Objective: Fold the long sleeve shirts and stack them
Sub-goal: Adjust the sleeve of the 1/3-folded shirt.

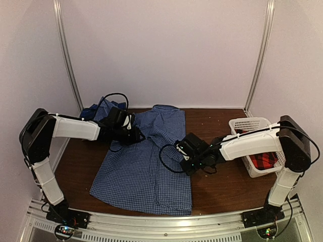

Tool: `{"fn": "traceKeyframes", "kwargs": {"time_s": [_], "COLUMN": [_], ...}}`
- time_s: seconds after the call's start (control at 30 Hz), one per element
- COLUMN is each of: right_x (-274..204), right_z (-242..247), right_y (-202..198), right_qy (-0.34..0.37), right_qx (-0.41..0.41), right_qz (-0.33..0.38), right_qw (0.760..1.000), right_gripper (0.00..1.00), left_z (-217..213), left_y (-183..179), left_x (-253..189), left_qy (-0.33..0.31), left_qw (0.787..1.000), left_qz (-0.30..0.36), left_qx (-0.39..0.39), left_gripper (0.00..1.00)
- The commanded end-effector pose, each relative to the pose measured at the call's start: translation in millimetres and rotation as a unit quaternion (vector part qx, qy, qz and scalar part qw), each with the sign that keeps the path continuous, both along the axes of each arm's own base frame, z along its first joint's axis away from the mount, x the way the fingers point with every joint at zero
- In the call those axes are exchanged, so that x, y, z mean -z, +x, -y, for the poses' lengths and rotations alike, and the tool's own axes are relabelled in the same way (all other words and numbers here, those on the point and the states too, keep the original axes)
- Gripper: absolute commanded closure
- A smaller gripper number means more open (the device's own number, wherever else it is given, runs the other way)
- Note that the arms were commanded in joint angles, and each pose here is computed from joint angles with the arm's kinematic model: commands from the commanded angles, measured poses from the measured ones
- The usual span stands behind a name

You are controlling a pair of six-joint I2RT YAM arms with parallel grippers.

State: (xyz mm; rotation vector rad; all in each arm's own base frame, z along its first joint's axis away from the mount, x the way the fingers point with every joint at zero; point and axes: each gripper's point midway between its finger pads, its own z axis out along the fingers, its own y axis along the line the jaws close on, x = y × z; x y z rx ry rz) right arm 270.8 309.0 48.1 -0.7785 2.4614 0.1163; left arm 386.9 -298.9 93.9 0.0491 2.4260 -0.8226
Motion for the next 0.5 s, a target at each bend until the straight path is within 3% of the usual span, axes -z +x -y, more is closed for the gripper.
{"fn": "traceKeyframes", "kwargs": {"time_s": [0.0, 0.2, 0.47], "right_x": [-10, -28, -4], "right_z": [0, -11, -41], "right_y": [9, -11, -88], "right_qy": [-0.018, -0.006, -0.005], "right_qx": [0.005, -0.026, -0.096], "right_qz": [0.012, -0.034, -0.159], "right_qw": [1.0, 0.999, 0.983], "right_gripper": [0.96, 1.0, 1.0], "left_z": [9, 7, 13], "left_y": [8, 7, 8], "left_x": [-26, -32, -35], "left_qy": [-0.018, -0.016, -0.022], "left_qw": [0.999, 0.999, 0.999], "left_qz": [0.034, 0.04, 0.043], "left_qx": [0.007, 0.011, 0.024], "left_gripper": [0.65, 0.65, 0.65]}}
